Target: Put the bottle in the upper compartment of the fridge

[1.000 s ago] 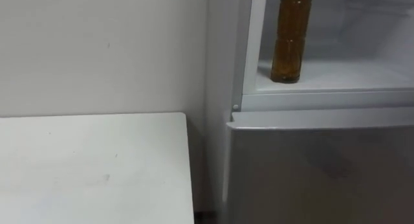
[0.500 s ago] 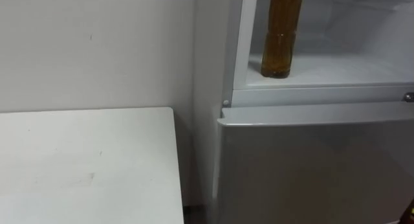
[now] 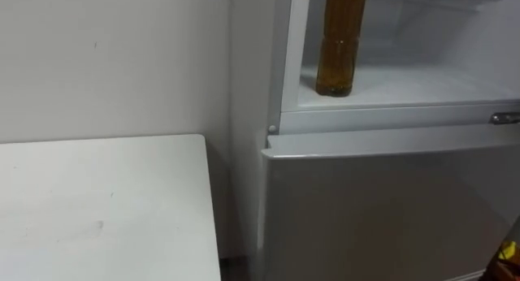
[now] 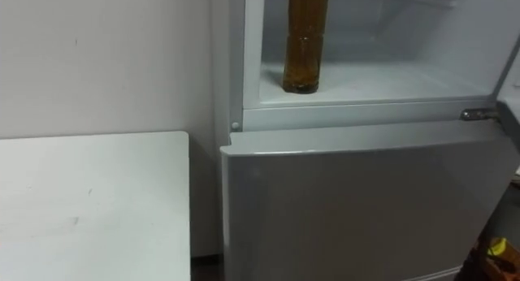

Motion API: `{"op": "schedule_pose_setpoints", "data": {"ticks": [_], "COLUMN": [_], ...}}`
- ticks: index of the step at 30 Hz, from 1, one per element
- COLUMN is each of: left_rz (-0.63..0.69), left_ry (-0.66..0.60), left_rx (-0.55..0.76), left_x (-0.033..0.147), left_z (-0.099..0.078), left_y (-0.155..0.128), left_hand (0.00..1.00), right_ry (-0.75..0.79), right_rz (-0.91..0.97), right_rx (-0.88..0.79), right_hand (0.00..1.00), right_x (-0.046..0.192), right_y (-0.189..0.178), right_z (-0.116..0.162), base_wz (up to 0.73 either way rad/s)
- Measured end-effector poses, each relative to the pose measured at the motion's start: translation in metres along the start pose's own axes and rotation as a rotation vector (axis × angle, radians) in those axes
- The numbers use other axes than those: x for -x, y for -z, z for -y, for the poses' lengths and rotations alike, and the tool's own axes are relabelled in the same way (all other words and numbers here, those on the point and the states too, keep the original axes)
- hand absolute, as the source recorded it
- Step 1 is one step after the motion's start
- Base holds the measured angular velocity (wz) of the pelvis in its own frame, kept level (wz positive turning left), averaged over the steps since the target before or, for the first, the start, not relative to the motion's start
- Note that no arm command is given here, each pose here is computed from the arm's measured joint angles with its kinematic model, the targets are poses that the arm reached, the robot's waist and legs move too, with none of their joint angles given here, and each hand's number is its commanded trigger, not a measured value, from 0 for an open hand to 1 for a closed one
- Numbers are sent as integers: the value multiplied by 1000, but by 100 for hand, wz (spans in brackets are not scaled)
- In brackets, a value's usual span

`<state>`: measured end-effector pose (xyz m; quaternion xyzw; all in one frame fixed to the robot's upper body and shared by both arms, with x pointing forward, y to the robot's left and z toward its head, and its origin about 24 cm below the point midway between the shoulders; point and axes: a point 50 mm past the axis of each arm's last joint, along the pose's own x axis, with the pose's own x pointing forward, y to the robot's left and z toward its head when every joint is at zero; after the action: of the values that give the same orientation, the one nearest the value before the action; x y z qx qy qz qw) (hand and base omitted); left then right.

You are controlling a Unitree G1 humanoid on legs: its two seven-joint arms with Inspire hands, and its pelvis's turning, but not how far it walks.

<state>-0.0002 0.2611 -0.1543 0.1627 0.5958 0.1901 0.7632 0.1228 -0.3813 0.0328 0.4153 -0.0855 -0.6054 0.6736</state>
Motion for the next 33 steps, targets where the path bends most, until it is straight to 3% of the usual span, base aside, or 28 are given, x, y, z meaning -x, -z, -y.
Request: {"op": "schedule_pose_setpoints", "data": {"ticks": [11, 16, 33], "left_rz": [-22, -16, -34], "left_ry": [-19, -20, -9], "left_rx": [26, 13, -25], "left_x": [1, 0, 0], "left_z": [-5, -5, -2], "left_y": [7, 5, 9], "left_hand": [0, 0, 0], "right_ry": [-12, -168, -365], "right_rz": [118, 303, 595], "right_rx": [-21, 56, 209], "right_hand": [0, 0, 0], "right_x": [1, 18, 50], "right_y": [-25, -51, -57], "right_z": [-27, -62, -110], "base_wz": [0, 0, 0]}}
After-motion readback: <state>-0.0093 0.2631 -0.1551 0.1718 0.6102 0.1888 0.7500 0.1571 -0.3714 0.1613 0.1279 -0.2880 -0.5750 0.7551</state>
